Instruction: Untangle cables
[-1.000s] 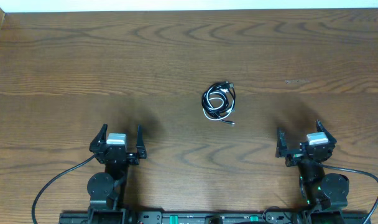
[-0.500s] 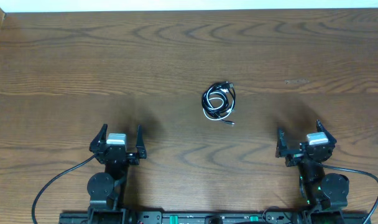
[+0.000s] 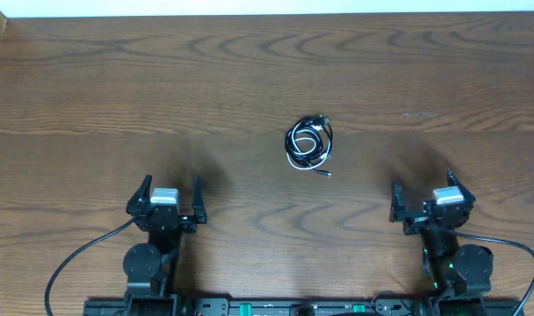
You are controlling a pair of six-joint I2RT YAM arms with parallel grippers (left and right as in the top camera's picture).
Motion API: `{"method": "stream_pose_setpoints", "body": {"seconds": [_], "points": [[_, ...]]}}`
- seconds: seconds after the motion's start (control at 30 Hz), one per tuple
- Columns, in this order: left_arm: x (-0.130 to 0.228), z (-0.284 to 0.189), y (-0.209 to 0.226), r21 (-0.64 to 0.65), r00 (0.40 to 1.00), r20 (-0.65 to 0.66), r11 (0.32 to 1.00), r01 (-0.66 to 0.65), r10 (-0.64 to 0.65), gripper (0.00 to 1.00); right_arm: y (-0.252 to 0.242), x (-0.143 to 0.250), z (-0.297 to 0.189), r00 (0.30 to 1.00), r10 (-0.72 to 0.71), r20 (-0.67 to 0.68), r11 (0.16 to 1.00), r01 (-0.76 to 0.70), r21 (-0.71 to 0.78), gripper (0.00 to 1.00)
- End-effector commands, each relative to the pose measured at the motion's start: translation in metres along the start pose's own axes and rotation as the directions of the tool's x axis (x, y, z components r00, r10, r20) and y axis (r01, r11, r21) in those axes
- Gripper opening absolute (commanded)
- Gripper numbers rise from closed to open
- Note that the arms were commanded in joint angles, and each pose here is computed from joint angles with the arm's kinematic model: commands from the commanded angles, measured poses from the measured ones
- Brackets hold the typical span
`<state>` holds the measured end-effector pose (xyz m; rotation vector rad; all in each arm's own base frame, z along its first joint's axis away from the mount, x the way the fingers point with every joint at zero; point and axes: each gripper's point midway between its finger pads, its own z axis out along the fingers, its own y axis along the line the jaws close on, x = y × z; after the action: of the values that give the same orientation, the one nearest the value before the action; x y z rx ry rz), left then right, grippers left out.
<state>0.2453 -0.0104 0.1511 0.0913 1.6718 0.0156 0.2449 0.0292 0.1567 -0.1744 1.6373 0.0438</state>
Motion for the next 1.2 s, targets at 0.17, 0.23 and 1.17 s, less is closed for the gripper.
{"method": "stream_pose_setpoints", "body": {"seconds": [0.17,0.23,1.17], "points": [[0.015,0.0,-0.005,0.023,0.998,-0.054,1.0,-0.013,0.014,0.93,-0.003,0.001,0.0,1.0,-0.016,-0.005,1.0,0.016,0.013,0.99],[0.015,0.0,-0.004,0.017,0.998,-0.055,1.0,-0.013,0.013,0.93,-0.005,0.002,0.0,1.0,-0.017,-0.008,1.0,0.017,0.026,0.99],[0.013,0.012,0.002,-0.03,0.965,-0.229,0.992,0.122,-0.126,0.93,-0.017,-0.003,0.0,0.995,0.095,0.016,0.991,-0.096,0.091,0.99]]}}
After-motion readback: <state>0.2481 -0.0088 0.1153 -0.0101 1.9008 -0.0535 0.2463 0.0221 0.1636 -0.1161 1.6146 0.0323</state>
